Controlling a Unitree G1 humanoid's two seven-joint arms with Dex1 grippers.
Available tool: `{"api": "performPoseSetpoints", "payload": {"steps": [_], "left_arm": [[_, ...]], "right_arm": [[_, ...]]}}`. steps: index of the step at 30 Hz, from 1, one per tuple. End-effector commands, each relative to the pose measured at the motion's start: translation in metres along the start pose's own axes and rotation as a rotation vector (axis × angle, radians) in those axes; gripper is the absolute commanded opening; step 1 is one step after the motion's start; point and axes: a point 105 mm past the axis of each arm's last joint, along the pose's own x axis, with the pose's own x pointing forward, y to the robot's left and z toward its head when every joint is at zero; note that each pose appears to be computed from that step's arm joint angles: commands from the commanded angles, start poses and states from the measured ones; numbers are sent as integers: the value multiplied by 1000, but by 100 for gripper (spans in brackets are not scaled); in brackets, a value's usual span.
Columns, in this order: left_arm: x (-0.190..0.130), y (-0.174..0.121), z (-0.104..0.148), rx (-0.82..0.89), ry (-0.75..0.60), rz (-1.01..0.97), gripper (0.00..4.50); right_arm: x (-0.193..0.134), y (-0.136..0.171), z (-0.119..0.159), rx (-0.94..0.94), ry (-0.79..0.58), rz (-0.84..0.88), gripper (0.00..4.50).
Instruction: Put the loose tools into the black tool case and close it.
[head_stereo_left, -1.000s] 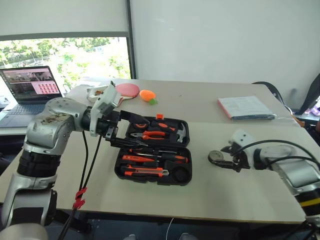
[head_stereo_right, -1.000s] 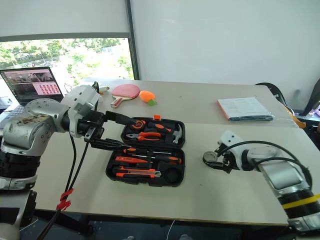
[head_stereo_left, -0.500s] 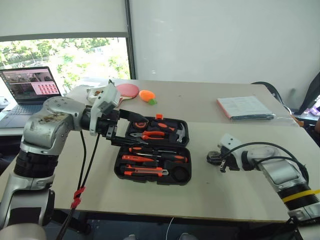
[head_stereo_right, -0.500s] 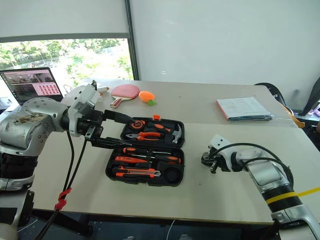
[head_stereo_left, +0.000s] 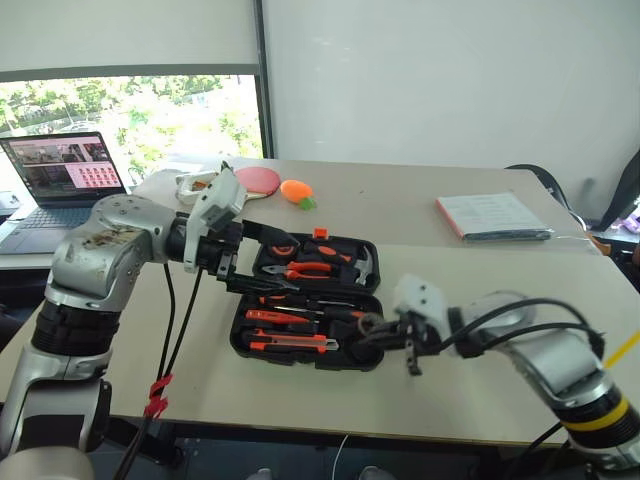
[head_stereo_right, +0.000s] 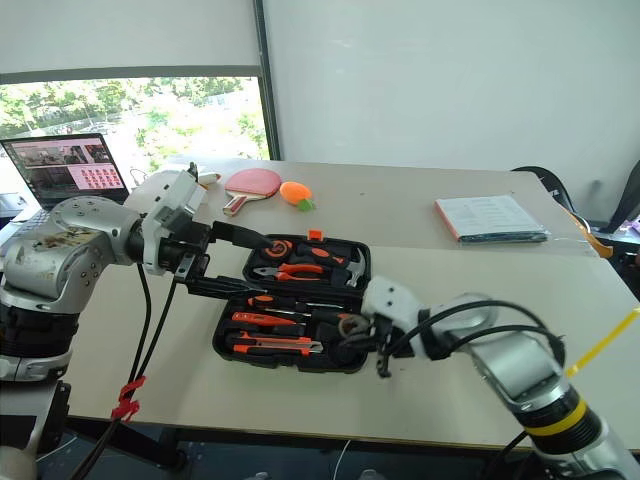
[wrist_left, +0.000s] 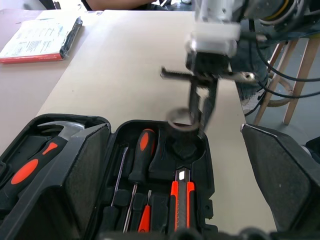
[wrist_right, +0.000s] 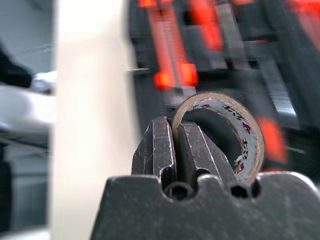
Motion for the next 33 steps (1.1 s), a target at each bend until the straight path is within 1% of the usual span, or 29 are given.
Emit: {"api": "performPoseSetpoints", "payload": {"steps": [1, 5, 9, 14, 16, 17, 20, 23, 24, 25, 27, 30, 33], "left_arm": [[-2, 0, 8, 44, 4, 7, 450], [-3, 1, 7, 45, 7, 9, 450], [-5, 1, 6, 49, 9, 15, 450], [-6, 2, 5, 51, 10, 19, 450], [-7, 2, 5, 53, 10, 21, 450], [-7, 2, 5, 53, 9, 22, 450], [-6, 3, 4, 56, 7, 22, 450], [-5, 3, 4, 58, 5, 22, 450], [-5, 4, 3, 58, 5, 22, 450], [-4, 4, 3, 58, 5, 21, 450], [-4, 4, 1, 56, 6, 19, 450], [-4, 3, -3, 41, 10, 19, 450], [-5, 4, -11, 21, 30, 42, 450]], "right_arm": [[3, -4, -3, -34, 27, -35, 1], [6, -9, -8, -39, 47, -53, 1], [12, -4, -5, -33, 20, -16, 1], [13, 4, -13, -25, 53, 11, 1], [12, 5, -15, -23, 63, 10, 80], [11, 4, -15, -22, 67, 6, 103], [9, 2, -13, -33, 68, -8, 204], [6, 0, -3, -25, 34, -20, 310], [4, -1, 1, -17, 18, -21, 338], [1, -1, 6, -11, 3, -22, 368], [-8, -3, 16, 2, -29, -31, 443], [-24, -8, 27, 35, -77, -66, 448], [-42, -12, 30, 68, -113, -115, 448]]}}
